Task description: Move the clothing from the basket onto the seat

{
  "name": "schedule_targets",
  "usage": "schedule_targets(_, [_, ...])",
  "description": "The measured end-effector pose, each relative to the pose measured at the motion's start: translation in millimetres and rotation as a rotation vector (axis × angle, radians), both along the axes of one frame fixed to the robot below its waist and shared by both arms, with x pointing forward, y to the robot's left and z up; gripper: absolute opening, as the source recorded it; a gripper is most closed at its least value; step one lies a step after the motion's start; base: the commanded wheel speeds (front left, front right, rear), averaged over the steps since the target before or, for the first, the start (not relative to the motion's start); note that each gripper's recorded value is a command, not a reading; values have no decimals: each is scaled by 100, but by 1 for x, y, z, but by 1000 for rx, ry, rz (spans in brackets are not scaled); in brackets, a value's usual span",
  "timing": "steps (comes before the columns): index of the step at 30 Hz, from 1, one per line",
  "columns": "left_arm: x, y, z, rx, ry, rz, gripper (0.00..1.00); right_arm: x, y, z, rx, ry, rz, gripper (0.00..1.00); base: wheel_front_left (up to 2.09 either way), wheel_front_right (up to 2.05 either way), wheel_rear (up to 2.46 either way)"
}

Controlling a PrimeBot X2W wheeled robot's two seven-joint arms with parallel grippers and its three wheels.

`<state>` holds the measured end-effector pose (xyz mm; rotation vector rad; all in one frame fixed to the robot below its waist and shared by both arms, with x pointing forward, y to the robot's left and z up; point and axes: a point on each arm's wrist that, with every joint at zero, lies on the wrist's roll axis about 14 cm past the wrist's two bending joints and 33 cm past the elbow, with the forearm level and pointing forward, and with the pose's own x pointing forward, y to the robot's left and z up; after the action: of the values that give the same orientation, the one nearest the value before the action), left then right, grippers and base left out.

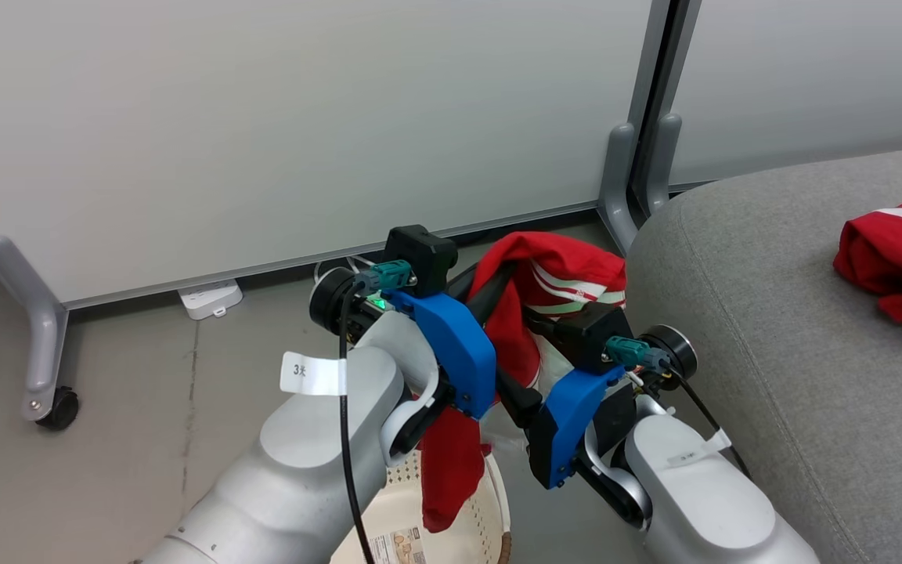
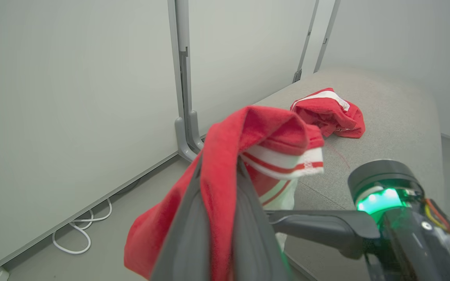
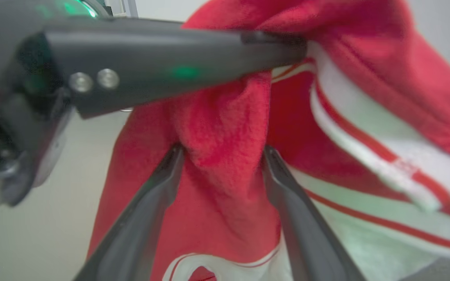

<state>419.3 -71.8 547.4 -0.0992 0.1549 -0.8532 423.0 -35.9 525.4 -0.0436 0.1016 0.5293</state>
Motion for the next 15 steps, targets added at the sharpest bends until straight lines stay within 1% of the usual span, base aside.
schedule_targets(9, [-15, -10, 8, -26, 16, -63, 0, 3, 13, -14, -53, 51, 56, 100, 0, 0, 0])
schedule_targets(13, [-17, -11, 13, -30, 9, -77, 0, 3, 17, -14, -45, 52, 69, 100, 0, 0, 0])
schedule_targets(14, [-18, -11, 13, -30, 9, -81, 0, 3, 18, -13, -42, 50, 75, 52, 0, 0, 0])
schedule_targets(15, [-19, -12, 13, -30, 10, -84, 0, 3, 20, -12, -37, 44, 82, 16, 0, 0, 0])
